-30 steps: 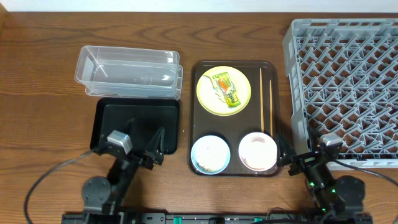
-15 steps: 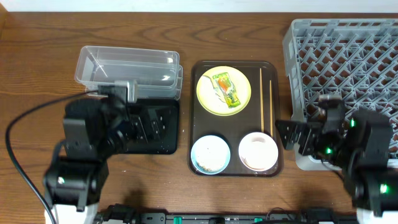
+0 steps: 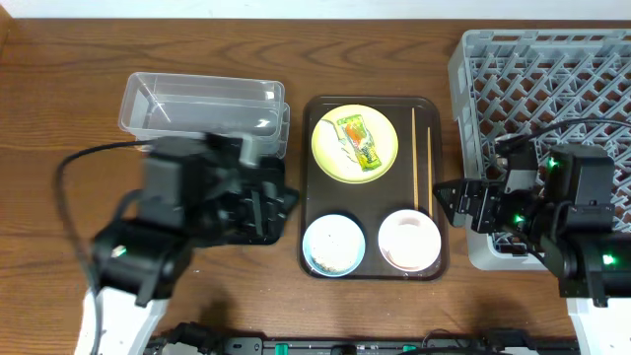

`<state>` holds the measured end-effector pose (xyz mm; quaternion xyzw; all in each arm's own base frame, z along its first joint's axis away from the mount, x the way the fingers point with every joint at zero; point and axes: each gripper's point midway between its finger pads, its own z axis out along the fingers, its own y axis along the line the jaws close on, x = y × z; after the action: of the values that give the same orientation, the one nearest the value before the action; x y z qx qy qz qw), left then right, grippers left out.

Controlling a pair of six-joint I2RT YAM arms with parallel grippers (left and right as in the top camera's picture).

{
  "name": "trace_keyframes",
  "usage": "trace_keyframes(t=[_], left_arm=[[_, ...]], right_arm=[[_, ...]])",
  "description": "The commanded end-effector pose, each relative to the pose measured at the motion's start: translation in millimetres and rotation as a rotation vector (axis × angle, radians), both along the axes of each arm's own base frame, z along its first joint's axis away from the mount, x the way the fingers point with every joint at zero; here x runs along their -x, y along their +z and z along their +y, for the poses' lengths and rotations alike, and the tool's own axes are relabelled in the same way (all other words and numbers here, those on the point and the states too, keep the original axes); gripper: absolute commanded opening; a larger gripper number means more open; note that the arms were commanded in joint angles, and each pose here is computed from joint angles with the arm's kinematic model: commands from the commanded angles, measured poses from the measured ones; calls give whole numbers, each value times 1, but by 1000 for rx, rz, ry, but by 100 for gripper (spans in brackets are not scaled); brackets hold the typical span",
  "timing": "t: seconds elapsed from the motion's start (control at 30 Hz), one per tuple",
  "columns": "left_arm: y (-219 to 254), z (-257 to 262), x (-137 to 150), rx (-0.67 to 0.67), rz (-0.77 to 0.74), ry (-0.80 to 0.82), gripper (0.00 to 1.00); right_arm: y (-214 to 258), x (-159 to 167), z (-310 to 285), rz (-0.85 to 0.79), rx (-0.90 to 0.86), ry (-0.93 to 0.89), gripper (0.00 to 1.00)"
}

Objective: Sort waste into correct bins and load items into the dishwasher rack
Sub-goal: 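Reach the left gripper to the blue bowl and grasp it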

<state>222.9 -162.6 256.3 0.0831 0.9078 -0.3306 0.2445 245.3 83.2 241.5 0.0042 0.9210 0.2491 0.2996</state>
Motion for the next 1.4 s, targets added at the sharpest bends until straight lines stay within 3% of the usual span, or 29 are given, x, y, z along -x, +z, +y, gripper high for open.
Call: trace_keyframes(t=[0.0, 0.2, 0.3, 0.7, 0.93, 1.23, 1.37], left_arm=[[-23, -12, -5, -148, 17, 2, 65], [-71, -57, -11, -344, 29, -43, 64], [-92, -80, -12, -363, 54, -76, 63], [-179, -102, 15, -474, 383, 79, 49], [-205, -124, 25, -497, 399, 46, 46], [-234, -121, 29, -551, 459, 80, 21], [-238, -124, 26, -547, 454, 80, 19]], right_arm=[[17, 4, -5, -40, -26, -55, 89], [18, 20, -8, -27, -21, -82, 84], [16, 23, -9, -11, -18, -83, 83], [14, 24, -11, -4, -5, -92, 85], [13, 24, -11, -4, -4, -91, 86], [13, 24, -11, -4, -5, -91, 88], [13, 24, -11, -3, -5, -91, 87]])
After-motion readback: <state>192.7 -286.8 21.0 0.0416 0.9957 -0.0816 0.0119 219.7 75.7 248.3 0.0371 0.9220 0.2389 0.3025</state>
